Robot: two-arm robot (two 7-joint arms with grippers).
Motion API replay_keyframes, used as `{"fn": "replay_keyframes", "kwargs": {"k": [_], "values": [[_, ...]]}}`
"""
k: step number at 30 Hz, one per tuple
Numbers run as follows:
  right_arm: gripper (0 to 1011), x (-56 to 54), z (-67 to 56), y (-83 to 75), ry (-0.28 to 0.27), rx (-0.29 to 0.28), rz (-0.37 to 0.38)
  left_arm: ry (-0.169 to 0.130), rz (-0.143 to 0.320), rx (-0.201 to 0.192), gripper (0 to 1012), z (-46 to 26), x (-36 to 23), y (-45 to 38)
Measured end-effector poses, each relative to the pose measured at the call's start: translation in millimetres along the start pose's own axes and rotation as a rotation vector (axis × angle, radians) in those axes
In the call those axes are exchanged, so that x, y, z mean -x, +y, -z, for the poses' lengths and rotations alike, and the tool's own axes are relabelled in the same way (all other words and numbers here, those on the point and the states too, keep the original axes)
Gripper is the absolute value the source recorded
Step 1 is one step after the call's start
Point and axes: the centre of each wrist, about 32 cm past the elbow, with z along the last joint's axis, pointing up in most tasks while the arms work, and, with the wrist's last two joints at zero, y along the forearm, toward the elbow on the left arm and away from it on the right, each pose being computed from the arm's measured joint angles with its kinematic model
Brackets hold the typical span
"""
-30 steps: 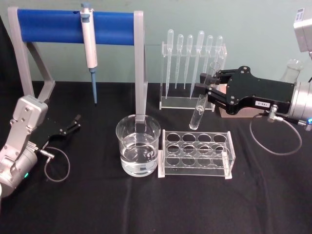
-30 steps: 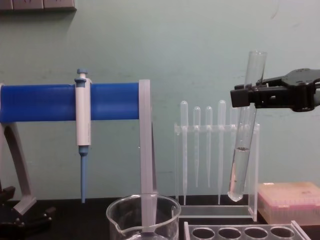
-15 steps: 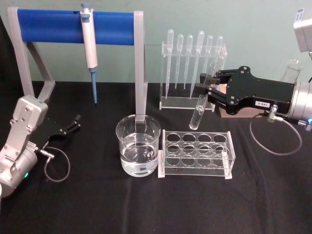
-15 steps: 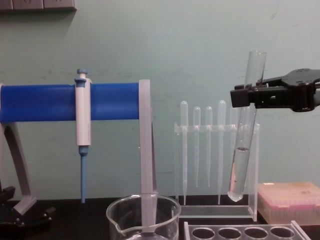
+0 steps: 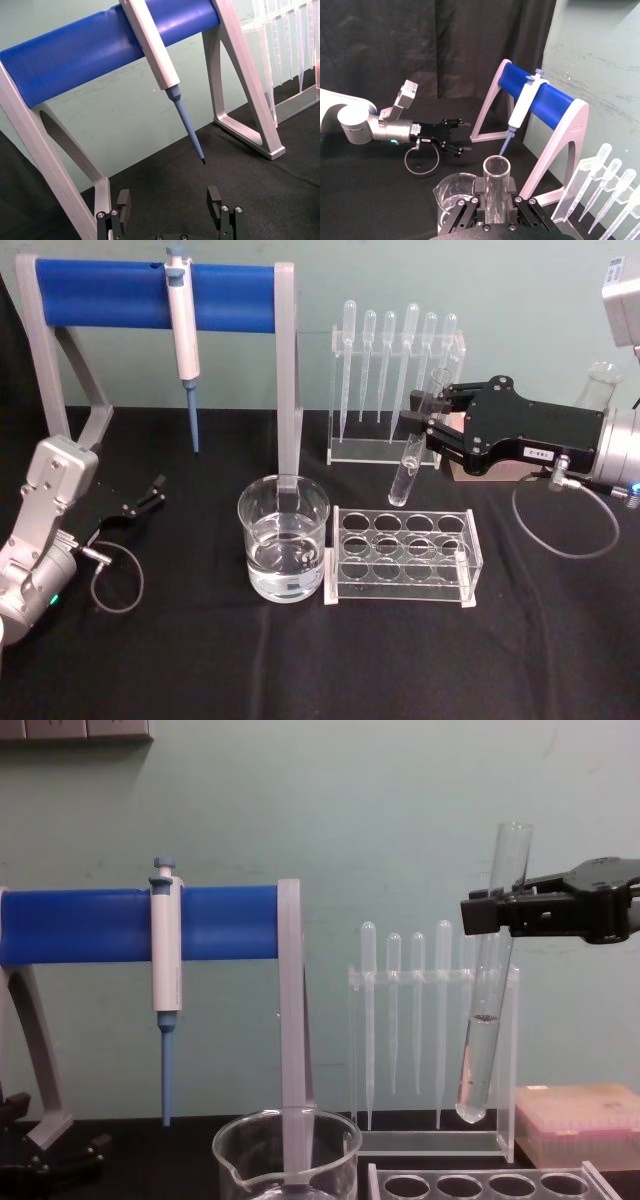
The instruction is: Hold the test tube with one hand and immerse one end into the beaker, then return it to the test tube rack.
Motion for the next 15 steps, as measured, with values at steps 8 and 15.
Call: {"fn": "replay_keyframes", "kwargs": {"k": [8,15], "values": [[225,0.0,0.0,0.0,0.000,0.000,0.000,0.000,0.000,0.000,1000,0.0,0.0,0.0],[225,0.0,0.0,0.0,0.000,0.000,0.000,0.000,0.000,0.000,1000,0.0,0.0,0.0]]}}
